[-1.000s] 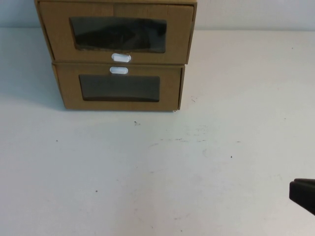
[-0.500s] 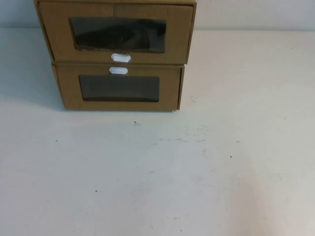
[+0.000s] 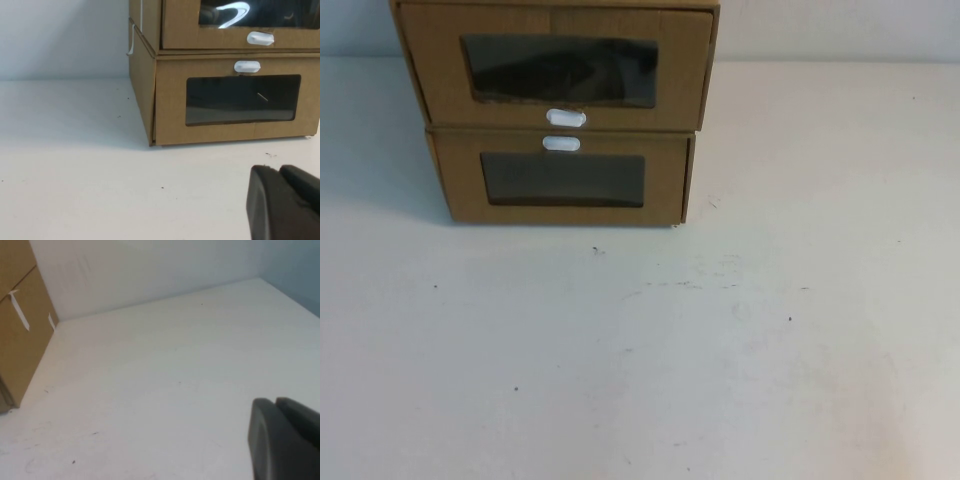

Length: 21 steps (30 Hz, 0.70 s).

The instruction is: Close the shoe box

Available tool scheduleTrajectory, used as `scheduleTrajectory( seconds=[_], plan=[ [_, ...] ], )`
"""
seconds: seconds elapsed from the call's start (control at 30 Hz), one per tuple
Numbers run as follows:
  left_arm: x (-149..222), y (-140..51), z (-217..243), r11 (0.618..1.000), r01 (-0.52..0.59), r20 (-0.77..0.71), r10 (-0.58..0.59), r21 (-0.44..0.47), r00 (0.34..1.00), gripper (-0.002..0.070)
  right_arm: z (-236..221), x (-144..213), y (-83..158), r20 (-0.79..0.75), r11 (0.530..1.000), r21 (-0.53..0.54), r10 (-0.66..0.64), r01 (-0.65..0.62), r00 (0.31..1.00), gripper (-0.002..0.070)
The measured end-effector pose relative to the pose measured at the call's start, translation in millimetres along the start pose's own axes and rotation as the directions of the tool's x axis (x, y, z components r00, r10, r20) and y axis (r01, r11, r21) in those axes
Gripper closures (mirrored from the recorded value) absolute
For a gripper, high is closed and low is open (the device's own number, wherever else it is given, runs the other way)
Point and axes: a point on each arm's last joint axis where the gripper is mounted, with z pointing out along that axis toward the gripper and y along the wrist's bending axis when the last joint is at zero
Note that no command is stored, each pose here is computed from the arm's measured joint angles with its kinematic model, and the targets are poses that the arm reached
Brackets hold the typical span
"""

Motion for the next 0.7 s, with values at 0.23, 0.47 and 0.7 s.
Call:
scheduleTrajectory(
  seconds=[0.23, 0.47, 0.7],
  plan=[
    [0, 0.0, 0, 1.0, 0.0, 0.0, 0.0, 0.0, 1.0, 0.0677, 0, 0, 0, 0.002, 1.0, -0.004, -0.001, 0.001, 1.0, 0.0687],
    [0, 0.0, 0, 1.0, 0.0, 0.0, 0.0, 0.0, 1.0, 0.0677, 1, 13, 8, -0.06, 0.977, -0.111, -0.19, 0.182, 0.98, 0.0687],
    [0, 0.0, 0, 1.0, 0.0, 0.0, 0.0, 0.0, 1.0, 0.0677, 3, 33, 9, -0.151, 0.966, -0.158, -0.228, 0.204, 0.962, 0.0687]
  ],
)
